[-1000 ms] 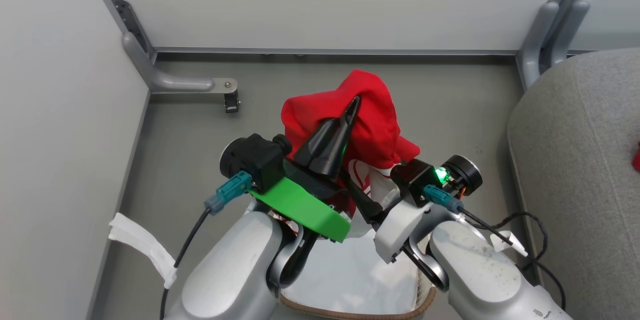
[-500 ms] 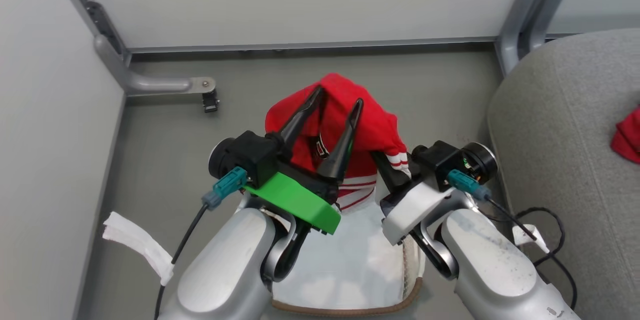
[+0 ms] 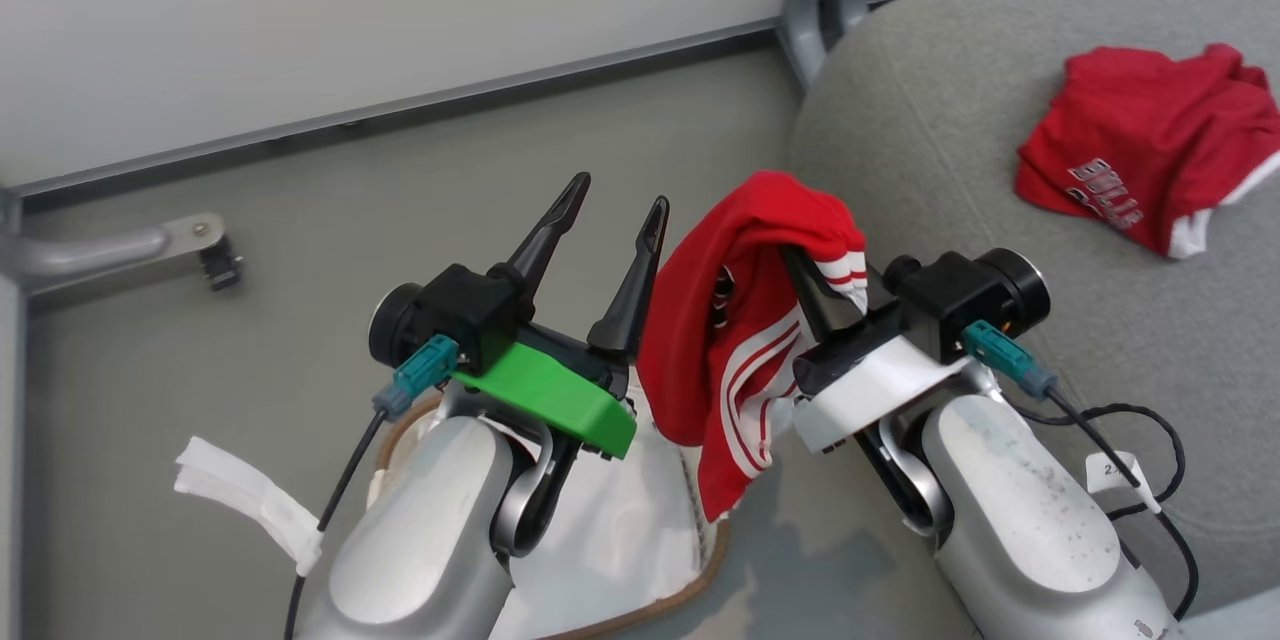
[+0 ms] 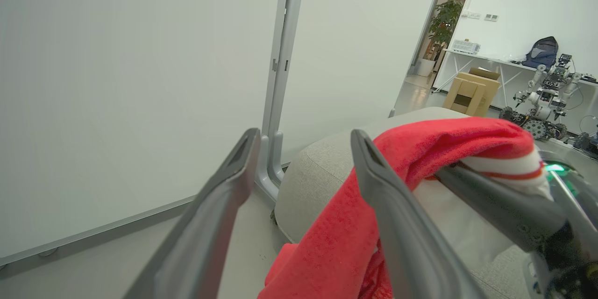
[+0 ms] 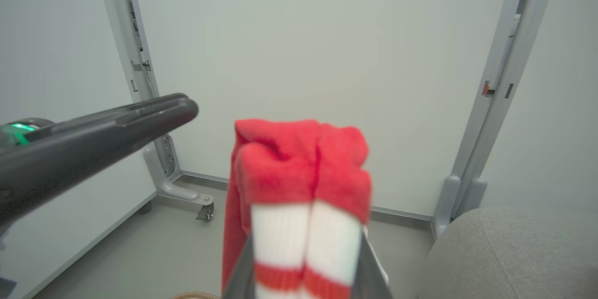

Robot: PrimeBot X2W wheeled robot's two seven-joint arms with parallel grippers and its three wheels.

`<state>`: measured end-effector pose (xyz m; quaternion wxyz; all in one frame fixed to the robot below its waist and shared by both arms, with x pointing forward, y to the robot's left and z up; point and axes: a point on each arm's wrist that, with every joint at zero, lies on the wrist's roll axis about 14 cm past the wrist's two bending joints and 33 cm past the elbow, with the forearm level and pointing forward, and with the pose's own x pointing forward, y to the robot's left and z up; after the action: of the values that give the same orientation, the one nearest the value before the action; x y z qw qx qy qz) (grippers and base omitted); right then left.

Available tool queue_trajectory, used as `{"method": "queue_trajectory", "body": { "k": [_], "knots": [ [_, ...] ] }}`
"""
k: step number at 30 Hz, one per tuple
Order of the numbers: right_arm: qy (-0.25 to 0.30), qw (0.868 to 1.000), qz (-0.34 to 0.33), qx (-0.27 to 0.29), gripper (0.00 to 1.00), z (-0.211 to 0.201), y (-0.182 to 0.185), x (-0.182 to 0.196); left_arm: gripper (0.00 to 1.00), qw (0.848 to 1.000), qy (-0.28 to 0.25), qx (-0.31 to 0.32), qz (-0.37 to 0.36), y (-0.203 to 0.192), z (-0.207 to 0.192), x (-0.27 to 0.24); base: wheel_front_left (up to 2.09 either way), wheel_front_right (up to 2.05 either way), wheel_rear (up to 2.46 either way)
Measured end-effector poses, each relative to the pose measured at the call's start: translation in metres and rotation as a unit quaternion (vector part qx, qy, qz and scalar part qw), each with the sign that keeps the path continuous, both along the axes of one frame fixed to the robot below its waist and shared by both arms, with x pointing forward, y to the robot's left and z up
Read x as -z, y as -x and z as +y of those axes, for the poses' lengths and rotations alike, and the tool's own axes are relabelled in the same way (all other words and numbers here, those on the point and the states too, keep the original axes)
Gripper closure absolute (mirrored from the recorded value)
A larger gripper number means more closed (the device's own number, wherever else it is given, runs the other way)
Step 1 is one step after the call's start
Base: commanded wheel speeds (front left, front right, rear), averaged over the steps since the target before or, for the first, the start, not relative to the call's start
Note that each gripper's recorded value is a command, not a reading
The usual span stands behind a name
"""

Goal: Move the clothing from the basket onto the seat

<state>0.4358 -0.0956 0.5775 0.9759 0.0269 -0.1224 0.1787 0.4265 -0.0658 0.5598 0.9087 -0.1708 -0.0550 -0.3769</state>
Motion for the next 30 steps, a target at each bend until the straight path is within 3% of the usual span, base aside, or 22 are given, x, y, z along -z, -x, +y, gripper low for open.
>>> {"method": "queue_trajectory", "body": {
  "k": [8, 18, 24, 30],
  "knots": [
    [0.013, 0.995, -0.007, 0.098, 1.00, -0.071, 0.018, -0.006, 0.00, 0.997, -0.001, 0.071, 0.014, 0.004, -0.055, 0.018, 0.00, 0.00, 0.00],
    [0.110, 0.972, -0.056, 0.200, 1.00, -0.163, 0.011, -0.050, 0.00, 0.991, -0.010, 0.125, 0.038, 0.008, -0.094, 0.050, 0.00, 0.00, 0.00],
    [0.199, 0.944, -0.114, 0.237, 1.00, -0.207, -0.011, -0.109, 0.00, 0.989, -0.019, 0.131, 0.059, 0.001, -0.094, 0.077, 0.00, 0.00, 0.00],
    [0.284, 0.905, -0.142, 0.283, 1.00, -0.252, -0.033, -0.158, 0.00, 0.989, -0.022, 0.127, 0.075, -0.007, -0.088, 0.096, 0.00, 0.00, 0.00]
  ]
}}
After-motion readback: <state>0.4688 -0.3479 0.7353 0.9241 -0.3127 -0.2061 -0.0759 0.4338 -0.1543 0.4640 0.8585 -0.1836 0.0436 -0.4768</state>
